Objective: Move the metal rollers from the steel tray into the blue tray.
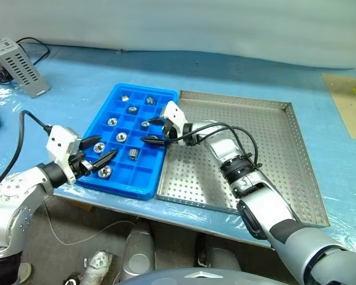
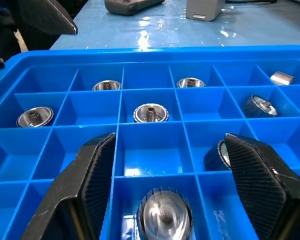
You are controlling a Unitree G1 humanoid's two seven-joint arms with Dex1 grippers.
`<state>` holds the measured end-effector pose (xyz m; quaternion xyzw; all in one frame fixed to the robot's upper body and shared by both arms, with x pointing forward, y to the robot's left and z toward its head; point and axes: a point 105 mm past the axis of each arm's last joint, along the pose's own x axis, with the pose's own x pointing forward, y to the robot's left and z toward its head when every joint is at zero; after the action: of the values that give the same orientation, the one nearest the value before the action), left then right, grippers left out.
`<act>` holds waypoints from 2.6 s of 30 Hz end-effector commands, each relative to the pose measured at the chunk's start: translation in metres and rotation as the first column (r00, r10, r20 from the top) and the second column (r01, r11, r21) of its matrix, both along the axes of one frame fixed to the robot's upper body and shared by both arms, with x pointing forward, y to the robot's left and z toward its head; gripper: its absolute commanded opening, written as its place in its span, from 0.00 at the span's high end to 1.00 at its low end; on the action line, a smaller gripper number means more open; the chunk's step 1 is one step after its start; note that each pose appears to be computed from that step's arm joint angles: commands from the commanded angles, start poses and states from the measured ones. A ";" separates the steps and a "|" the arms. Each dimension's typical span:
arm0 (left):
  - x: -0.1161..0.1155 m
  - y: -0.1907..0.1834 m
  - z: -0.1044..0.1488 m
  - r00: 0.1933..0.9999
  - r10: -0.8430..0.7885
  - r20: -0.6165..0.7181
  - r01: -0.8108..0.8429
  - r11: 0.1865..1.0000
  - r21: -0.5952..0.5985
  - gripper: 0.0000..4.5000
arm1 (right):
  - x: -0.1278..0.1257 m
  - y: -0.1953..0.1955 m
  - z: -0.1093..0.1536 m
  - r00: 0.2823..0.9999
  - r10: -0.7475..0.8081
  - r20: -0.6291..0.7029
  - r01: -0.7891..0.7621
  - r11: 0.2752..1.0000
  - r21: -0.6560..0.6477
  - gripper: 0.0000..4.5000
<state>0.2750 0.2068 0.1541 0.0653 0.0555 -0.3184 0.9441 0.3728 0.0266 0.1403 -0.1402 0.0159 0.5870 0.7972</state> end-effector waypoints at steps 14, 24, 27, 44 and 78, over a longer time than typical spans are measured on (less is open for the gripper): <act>0.062 -0.063 0.010 0.940 -0.338 0.046 0.338 0.941 0.008 0.17 | -0.004 -0.092 0.030 0.950 -0.303 0.077 0.297 0.951 0.085 0.20; 0.086 -0.096 0.012 0.866 -0.498 0.044 0.498 0.867 0.022 0.17 | -0.014 -0.125 0.009 0.864 -0.504 0.018 0.499 0.859 0.112 0.20; 0.087 -0.100 0.012 0.856 -0.516 0.044 0.515 0.857 0.022 0.17 | -0.012 -0.126 -0.004 0.850 -0.527 -0.009 0.524 0.845 0.105 0.20; 0.073 -0.081 0.003 0.884 -0.467 0.028 0.467 0.884 0.027 0.17 | 0.014 -0.122 -0.032 0.832 -0.553 -0.039 0.554 0.829 0.072 0.20; 0.062 -0.085 0.021 0.891 -0.452 0.027 0.451 0.892 0.040 0.17 | 0.011 -0.107 -0.026 0.869 -0.495 0.005 0.494 0.868 0.055 0.62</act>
<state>0.3410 0.1216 0.1572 0.0854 0.0554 -0.5244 0.8454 0.3836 -0.0933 0.0814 -0.1195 0.0806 0.3395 0.9295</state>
